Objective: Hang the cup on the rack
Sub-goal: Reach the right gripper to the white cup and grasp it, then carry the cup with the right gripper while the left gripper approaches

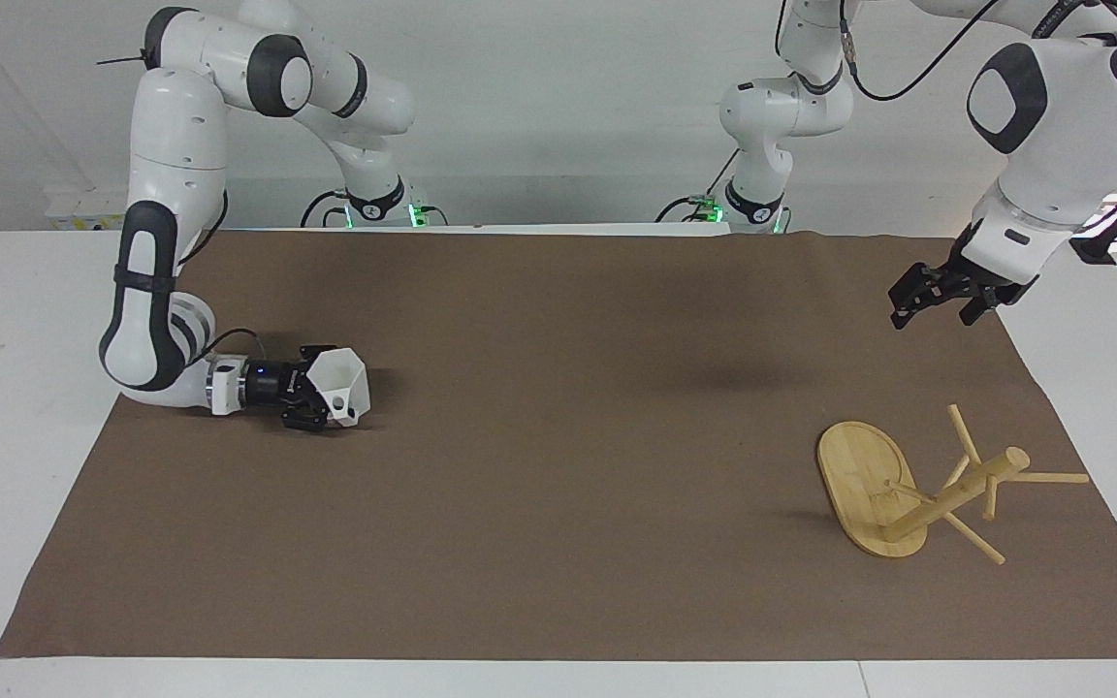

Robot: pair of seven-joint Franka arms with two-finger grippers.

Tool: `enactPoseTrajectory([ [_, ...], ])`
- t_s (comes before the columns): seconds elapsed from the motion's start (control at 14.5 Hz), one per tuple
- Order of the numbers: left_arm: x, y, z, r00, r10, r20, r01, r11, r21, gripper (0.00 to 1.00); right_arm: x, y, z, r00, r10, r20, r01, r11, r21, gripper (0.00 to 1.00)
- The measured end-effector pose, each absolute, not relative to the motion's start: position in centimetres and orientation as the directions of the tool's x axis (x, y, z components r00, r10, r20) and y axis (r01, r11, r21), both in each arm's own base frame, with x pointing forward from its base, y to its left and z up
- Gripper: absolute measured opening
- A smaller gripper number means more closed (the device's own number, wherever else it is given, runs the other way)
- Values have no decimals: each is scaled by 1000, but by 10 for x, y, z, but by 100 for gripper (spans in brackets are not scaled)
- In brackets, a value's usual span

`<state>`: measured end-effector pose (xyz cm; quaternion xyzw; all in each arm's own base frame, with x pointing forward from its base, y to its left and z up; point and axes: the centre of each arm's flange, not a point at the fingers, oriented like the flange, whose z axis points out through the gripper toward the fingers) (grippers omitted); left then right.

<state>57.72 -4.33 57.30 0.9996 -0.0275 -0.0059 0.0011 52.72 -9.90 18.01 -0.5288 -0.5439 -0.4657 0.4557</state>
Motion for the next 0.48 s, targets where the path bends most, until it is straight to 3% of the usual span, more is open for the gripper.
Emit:
enactPoseTrajectory([
  [0.07,577,-43,573,998,-55,-12,-55,-998,3,100,528,-96,180,-27,151,988,1000,13,25,90],
  [0.14,577,-43,573,998,-55,-12,-55,-999,3,100,529,-92,181,-29,151,988,999,18,27,78],
  [0.48,575,-46,567,1000,-5,-14,-5,-1000,4,100,560,-49,208,-14,174,985,999,-42,21,77],
])
